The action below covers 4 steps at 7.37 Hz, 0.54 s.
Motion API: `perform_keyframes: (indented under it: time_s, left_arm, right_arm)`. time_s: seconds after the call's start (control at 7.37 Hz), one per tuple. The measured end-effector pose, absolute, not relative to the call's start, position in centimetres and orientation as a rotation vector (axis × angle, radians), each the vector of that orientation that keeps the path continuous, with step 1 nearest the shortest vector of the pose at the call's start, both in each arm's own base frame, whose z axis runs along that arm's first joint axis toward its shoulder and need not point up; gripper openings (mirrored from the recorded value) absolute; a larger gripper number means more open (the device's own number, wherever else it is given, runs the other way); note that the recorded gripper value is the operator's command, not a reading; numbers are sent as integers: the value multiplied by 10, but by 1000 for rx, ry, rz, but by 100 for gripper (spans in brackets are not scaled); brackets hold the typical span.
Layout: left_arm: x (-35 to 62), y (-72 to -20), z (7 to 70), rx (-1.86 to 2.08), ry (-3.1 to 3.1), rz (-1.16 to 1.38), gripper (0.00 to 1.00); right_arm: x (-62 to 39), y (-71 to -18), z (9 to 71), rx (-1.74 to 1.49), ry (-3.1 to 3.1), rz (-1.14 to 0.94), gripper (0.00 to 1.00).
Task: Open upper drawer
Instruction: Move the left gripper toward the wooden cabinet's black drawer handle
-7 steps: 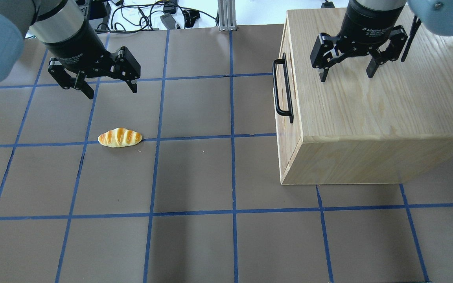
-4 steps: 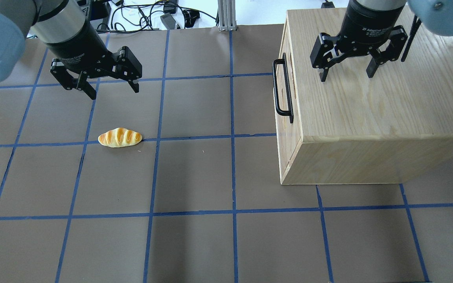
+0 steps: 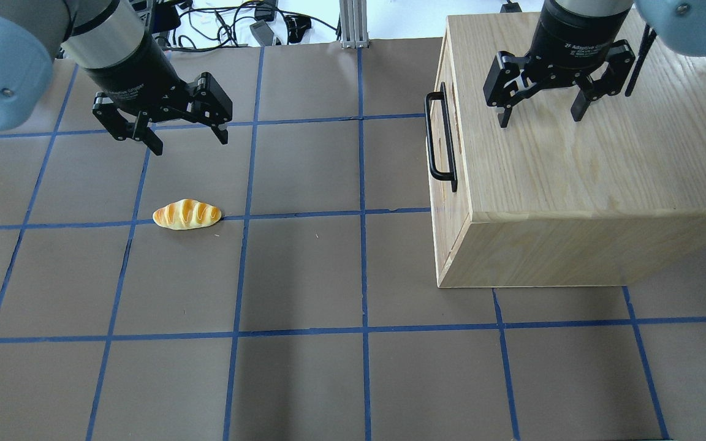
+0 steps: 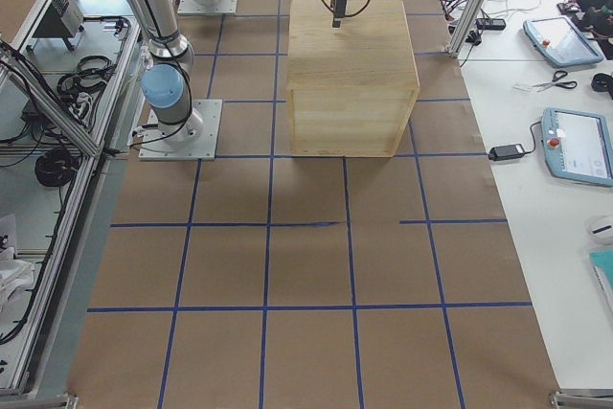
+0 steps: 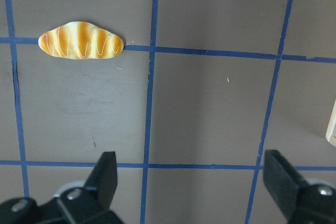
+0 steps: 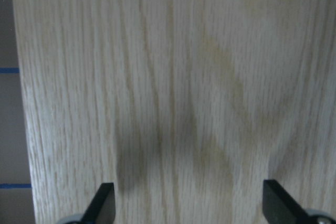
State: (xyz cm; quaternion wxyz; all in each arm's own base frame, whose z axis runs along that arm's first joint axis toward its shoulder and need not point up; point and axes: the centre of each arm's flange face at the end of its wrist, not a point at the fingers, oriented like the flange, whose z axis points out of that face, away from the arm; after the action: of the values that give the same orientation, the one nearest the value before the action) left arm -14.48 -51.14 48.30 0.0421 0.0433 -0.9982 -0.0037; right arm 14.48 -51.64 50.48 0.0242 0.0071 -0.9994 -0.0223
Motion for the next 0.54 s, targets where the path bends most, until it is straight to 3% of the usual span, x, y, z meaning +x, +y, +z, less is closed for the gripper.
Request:
perform_keyframes:
  time_s: [0.54]
  left_arm:
    - [-163, -516, 480, 126, -3051, 39, 100]
  right_arm:
    - [145, -516, 505, 22, -3092, -70, 100]
